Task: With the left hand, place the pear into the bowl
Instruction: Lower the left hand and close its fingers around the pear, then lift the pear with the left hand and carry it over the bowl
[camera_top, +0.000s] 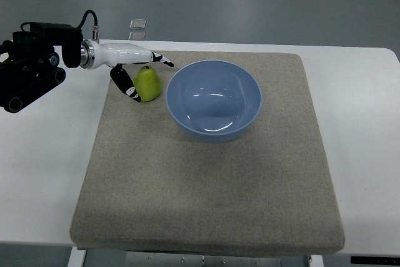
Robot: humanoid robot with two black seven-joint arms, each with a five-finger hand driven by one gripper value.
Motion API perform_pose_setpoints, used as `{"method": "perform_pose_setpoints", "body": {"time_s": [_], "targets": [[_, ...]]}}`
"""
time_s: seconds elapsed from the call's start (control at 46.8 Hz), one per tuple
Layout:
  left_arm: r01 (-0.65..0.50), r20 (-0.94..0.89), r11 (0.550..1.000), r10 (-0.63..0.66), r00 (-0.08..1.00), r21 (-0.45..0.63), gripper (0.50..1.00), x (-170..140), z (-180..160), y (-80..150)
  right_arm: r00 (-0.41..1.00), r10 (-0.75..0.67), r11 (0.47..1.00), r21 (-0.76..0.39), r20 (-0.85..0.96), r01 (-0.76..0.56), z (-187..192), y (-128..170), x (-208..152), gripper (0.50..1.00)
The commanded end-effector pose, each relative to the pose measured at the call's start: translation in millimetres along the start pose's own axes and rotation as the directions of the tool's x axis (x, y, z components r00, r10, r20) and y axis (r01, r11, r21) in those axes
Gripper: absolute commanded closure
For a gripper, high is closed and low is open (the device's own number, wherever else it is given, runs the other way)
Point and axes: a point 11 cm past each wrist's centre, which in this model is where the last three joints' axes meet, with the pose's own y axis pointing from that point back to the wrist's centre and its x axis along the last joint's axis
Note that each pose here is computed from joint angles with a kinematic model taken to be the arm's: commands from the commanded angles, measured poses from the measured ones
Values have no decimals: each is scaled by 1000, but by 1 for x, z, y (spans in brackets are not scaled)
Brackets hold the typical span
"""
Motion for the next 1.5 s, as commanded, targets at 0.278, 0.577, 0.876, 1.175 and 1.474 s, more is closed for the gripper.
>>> {"method": "perform_pose_setpoints", "body": {"time_s": [0.278,0.577,0.876,1.175,1.474], "targets": [[-14,-28,1000,15,1000,25,544,-11,-10,-3,1000,0,1000,0,0,0,0,0,0,574],[-11,-25,1000,12,1000,20,786,-14,-8,-6,1000,0,1000,0,0,0,0,0,0,574],[-6,-19,1000,7,1000,9,1000,-15,-3,-11,1000,0,1000,0,0,0,0,0,0,574],[-3,-43,1000,3,999,1,1000,-11,-2,-8,1000,0,1000,0,0,0,0,0,0,574],[-67,-68,997,65,996,-22,1000,21,6,-4,1000,0,1000,0,0,0,0,0,0,574]]}}
